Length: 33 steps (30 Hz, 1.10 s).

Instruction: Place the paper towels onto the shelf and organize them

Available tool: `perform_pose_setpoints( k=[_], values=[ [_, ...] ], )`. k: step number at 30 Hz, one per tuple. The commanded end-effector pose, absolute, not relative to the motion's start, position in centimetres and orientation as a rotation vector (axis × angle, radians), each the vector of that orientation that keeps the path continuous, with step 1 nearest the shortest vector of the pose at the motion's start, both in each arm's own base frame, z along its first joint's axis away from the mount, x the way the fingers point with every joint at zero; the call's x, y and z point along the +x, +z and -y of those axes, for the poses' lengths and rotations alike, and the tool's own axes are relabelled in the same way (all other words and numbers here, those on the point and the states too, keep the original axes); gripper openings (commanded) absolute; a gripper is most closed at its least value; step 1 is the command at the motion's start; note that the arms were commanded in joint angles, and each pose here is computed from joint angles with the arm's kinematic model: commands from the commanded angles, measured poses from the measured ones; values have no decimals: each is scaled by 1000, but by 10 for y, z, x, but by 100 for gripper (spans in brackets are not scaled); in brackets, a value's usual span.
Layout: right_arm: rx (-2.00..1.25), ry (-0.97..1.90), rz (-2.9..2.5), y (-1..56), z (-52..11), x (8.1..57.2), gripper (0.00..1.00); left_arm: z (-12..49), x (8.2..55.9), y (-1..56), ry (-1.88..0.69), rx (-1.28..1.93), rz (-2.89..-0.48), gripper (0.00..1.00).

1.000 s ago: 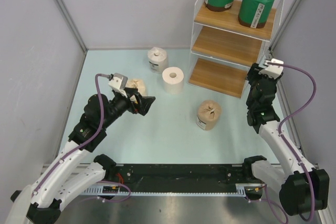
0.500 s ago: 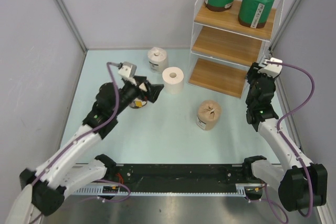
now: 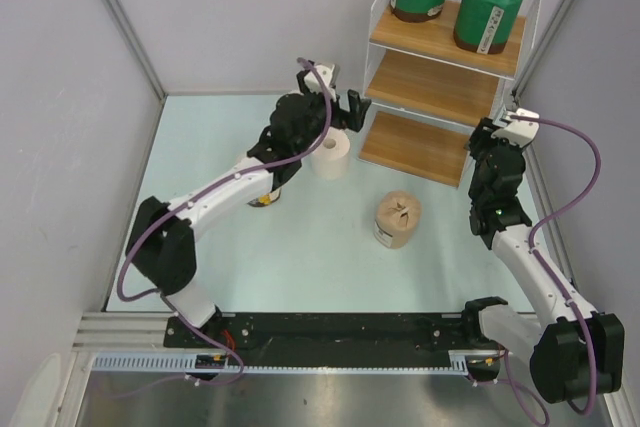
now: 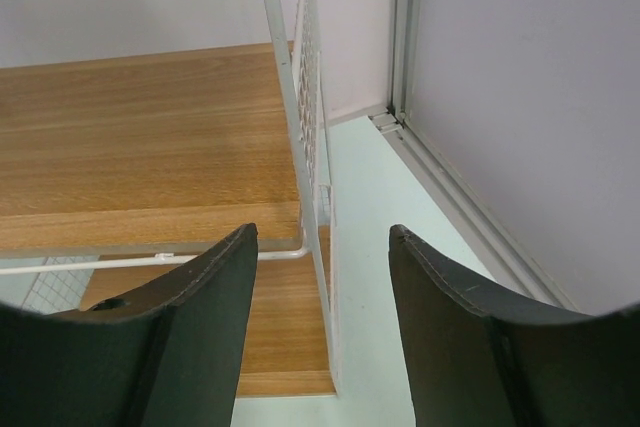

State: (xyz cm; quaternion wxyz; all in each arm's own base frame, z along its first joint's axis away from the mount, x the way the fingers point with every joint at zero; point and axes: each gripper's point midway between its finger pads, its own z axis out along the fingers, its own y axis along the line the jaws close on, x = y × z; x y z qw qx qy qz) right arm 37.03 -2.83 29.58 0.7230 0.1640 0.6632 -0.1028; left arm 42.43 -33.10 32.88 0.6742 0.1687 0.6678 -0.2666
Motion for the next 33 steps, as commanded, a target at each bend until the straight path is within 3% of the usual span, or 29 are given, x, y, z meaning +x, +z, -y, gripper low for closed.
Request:
perform_pose_setpoints(
  k=[1,12,17,29,33],
  values=[
    [395,-195,-1404,322,31,369,60,344,454,376,-501,332,-1332,100],
    [423,-185,-1398,321,40,373,59,369,503,341,-312,307,-1346,96],
    [417,-178,-1411,316,40,378,55,372,509,332,-287,311,-1349,88],
    [421,-203,-1417,316,43,394,49,371,508,346,-302,299,-1316,86],
    [440,-239,-1416,319,49,401,42,371,510,351,-294,300,-1310,83]
  ],
)
